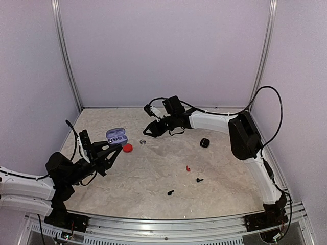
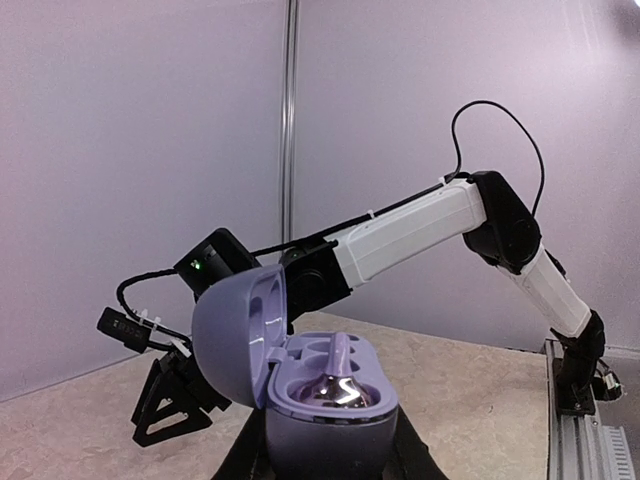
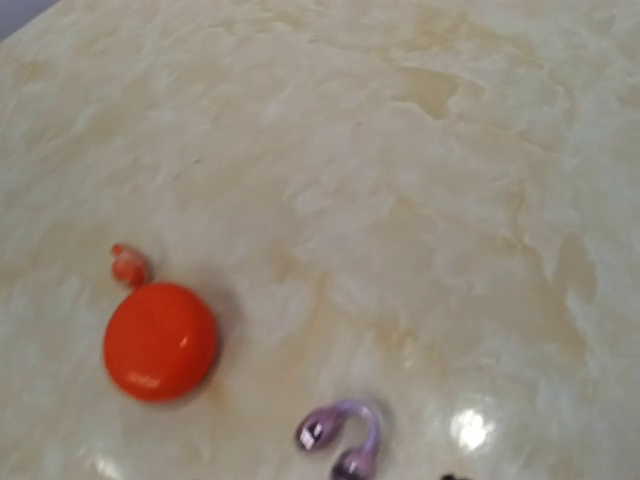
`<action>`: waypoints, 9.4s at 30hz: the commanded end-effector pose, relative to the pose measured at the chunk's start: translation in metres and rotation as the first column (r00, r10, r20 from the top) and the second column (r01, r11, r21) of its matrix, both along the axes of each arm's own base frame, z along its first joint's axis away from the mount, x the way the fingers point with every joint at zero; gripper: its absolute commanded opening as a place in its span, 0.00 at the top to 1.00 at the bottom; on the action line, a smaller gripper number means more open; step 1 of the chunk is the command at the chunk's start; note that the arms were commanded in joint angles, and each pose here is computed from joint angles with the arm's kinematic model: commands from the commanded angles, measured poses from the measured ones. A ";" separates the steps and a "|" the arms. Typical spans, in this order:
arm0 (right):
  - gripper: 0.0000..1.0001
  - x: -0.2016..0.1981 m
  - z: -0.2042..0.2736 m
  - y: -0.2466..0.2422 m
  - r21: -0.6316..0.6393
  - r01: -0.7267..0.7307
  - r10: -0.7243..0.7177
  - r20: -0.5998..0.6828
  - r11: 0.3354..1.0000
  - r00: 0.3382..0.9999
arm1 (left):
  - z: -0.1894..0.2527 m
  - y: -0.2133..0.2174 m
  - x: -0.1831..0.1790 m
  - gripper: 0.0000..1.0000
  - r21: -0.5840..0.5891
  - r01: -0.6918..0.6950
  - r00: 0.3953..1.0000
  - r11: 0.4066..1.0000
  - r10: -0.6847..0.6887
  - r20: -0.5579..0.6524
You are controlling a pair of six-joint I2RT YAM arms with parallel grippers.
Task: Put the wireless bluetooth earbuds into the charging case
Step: Move the right earbud to the center of the board, then adjust the right earbud at the center of the board, then pick up the right earbud from the center of the board.
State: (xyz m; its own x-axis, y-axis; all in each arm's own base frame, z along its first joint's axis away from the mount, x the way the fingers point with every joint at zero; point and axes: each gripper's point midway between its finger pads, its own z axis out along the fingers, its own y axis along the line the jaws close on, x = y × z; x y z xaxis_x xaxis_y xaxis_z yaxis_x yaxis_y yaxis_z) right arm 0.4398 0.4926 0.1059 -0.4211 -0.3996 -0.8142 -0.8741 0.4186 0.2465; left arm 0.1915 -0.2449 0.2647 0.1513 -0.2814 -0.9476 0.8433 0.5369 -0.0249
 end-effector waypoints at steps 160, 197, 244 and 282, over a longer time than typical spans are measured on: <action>0.55 -0.171 -0.068 -0.033 0.134 -0.420 0.440 -0.314 0.898 0.841 | -0.001 0.007 -0.003 1.00 0.007 -0.010 1.000 1.000 0.010 0.028; 0.48 -0.140 -0.064 0.001 0.173 -0.424 0.456 -0.241 0.889 0.857 | -0.001 0.006 -0.002 1.00 0.007 -0.010 1.000 1.000 0.010 0.026; 0.39 -0.165 -0.089 -0.024 -0.230 0.128 -0.131 0.000 0.965 0.991 | -0.003 0.014 0.001 1.00 0.013 -0.062 0.997 0.998 0.062 0.040; 0.36 -0.197 -0.098 -0.003 -0.211 -0.095 0.115 0.085 0.973 0.990 | -0.005 0.017 -0.001 1.00 0.012 -0.066 0.997 0.998 0.066 0.048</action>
